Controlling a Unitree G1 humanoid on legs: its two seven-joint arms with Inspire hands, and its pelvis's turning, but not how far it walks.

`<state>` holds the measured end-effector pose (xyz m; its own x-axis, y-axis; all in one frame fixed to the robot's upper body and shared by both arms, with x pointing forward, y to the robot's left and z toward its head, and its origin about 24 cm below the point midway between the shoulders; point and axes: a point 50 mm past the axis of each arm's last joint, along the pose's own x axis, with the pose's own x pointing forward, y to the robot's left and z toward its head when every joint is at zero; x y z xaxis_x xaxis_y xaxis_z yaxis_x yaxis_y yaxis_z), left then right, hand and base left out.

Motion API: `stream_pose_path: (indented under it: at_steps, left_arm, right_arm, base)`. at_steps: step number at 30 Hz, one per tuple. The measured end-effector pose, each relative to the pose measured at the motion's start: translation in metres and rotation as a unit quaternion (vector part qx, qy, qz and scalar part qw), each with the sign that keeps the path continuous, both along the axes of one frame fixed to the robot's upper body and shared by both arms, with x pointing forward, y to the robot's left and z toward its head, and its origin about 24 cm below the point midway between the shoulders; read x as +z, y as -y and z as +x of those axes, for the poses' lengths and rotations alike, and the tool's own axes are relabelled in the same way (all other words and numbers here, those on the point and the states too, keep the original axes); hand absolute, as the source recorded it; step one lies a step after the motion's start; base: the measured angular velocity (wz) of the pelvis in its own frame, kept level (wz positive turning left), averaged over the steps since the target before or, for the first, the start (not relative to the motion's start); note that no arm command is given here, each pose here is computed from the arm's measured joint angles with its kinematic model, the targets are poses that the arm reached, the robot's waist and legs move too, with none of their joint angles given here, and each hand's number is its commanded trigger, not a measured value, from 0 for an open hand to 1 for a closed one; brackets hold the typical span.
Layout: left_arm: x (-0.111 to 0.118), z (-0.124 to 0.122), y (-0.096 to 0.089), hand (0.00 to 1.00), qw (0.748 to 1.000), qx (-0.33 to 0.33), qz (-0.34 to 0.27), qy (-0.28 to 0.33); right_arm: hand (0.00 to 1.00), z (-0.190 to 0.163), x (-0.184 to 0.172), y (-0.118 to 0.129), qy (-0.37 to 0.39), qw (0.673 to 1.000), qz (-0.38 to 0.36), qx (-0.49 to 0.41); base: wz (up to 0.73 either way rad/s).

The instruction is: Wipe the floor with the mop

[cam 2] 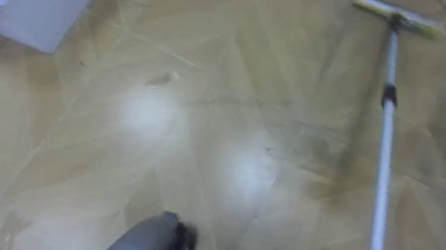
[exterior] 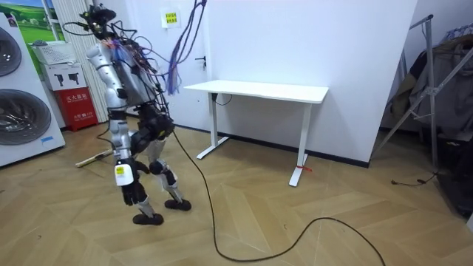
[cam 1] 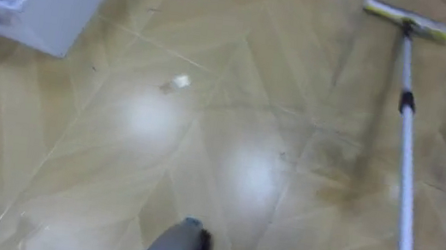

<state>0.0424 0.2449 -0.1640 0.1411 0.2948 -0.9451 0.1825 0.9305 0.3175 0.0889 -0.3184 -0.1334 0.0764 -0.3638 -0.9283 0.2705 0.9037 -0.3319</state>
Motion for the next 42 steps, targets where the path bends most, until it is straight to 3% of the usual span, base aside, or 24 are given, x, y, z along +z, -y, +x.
stream_pose_path:
  at_steps: [5,10,13,16,18,21,24,29,32,36,40,42]
  left_arm:
    - [-0.003,-0.003,0.011,0.0,1.0,-0.016,-0.015,0.001]
    - [-0.004,0.003,0.02,0.0,1.0,-0.012,-0.009,0.023]
    - [-0.004,0.008,0.021,0.0,0.999,-0.011,-0.002,0.03]
    - [-0.004,0.011,0.021,0.0,1.0,-0.012,-0.002,0.027]
    - [-0.003,0.008,0.017,0.0,1.0,0.004,-0.002,0.017]
    - [0.0,0.004,0.002,0.0,1.0,-0.02,0.019,0.003]
    - [0.002,-0.003,-0.005,0.0,0.999,-0.018,0.028,-0.009]
    - [0.0,-0.001,0.003,0.0,1.0,-0.026,-0.005,-0.012]
    - [-0.005,-0.007,0.016,0.0,0.999,-0.019,-0.023,-0.031]
    - [-0.004,0.016,0.018,0.0,0.999,-0.019,-0.022,0.013]
    - [-0.003,0.026,0.021,0.0,0.999,-0.017,-0.028,0.041]
    - [-0.004,0.025,0.029,0.0,0.998,-0.008,-0.038,0.04]
  right_arm:
    - [1.0,-0.089,-0.016,-0.015,-0.121,0.993,0.004,-0.005]
    - [1.0,-0.098,-0.024,-0.036,-0.162,0.985,0.012,0.053]
    - [1.0,-0.082,-0.027,-0.046,-0.167,0.981,0.013,0.093]
    - [1.0,-0.045,-0.02,-0.036,-0.149,0.985,-0.005,0.091]
    - [1.0,0.016,0.001,-0.01,-0.082,0.99,-0.051,0.099]
    - [1.0,0.077,0.03,0.007,0.011,0.988,-0.097,0.123]
    - [1.0,0.106,0.045,0.009,0.083,0.986,-0.091,0.115]
    - [1.0,0.061,0.018,-0.001,0.077,0.997,-0.026,0.017]
    - [1.0,0.007,-0.002,-0.007,0.013,1.0,-0.002,-0.009]
    - [1.0,-0.056,-0.018,-0.023,-0.096,0.995,-0.006,0.027]
    - [1.0,-0.077,-0.025,-0.041,-0.143,0.989,0.002,0.038]
    - [1.0,-0.066,-0.027,-0.049,-0.132,0.99,0.008,0.04]
  base:
    - [-0.43]
    - [-1.19]
    - [-0.17]
    - [0.44]
    - [0.27]
    - [0.5]
    - [0.75]
    - [0.69]
    - [-0.42]
    - [-0.66]
    - [-0.47]
    - [-0.65]
